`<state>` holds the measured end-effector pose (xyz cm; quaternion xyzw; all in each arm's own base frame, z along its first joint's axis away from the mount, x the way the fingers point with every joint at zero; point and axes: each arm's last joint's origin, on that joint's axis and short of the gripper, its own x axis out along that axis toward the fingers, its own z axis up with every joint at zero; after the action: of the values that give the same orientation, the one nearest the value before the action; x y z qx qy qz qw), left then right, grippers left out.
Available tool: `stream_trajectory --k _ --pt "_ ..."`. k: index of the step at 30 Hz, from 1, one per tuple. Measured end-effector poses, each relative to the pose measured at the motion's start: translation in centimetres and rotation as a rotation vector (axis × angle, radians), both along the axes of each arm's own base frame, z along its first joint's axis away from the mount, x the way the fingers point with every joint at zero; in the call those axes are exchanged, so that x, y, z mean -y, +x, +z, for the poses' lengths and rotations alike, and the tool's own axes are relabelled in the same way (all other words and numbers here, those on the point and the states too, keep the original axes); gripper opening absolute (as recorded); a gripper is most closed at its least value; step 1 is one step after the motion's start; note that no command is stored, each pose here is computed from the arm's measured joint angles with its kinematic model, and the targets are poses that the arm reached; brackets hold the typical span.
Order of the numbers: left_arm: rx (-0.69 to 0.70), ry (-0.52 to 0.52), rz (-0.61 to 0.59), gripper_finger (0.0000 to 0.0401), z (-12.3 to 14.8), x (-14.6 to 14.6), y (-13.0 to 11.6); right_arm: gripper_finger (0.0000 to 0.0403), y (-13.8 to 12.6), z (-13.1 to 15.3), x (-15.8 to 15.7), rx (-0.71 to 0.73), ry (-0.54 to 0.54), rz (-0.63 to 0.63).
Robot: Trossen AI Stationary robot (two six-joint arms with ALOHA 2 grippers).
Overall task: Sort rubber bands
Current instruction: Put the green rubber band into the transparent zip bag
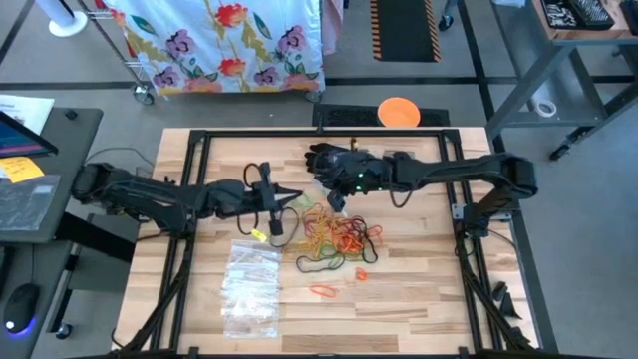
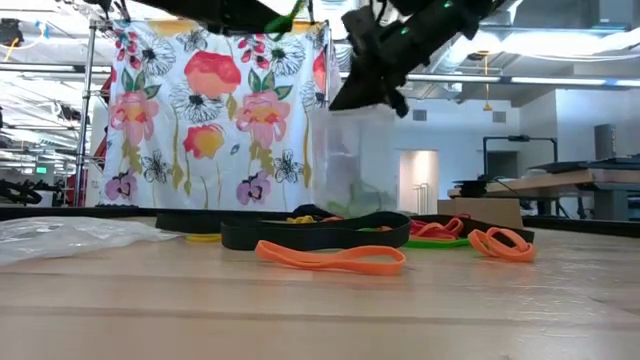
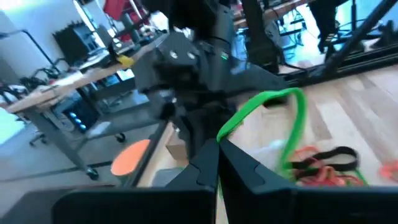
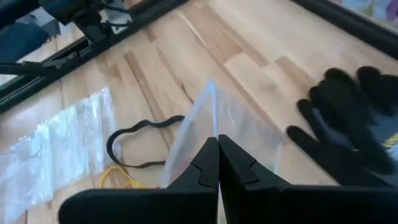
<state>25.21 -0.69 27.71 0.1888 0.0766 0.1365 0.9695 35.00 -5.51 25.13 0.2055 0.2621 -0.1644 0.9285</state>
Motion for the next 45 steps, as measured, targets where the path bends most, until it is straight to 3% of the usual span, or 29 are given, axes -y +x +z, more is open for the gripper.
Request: stream_trajectory --k 7,15,24,36,40,45 --pt "-0.015 0.043 0.006 0.0 -1.4 -1.2 1.7 0.0 1.9 0.5 -0.3 0.167 0.095 0.096" --pt "-0.074 0.049 0.029 0.0 -3.2 -2.0 2.9 0.0 2.1 1.7 -0.1 0.197 0.087 0.089" --pt "-0.165 0.062 0.088 0.0 -4.1 -2.3 2.8 0.0 2.0 2.3 0.8 0.237 0.098 0.065" --pt "-0.15 -0.046 0.187 0.0001 -4.3 -3.7 2.5 0.0 2.2 2.3 -0.4 0.239 0.116 0.104" --pt "-0.16 -0.03 0.153 0.0029 -4.4 -3.4 2.6 0.0 2.1 2.1 -0.3 0.22 0.118 0.099" --pt "-0.178 -0.021 0.097 0.0095 -4.4 -2.4 2.6 0.0 1.9 1.9 0.4 0.195 0.121 0.077"
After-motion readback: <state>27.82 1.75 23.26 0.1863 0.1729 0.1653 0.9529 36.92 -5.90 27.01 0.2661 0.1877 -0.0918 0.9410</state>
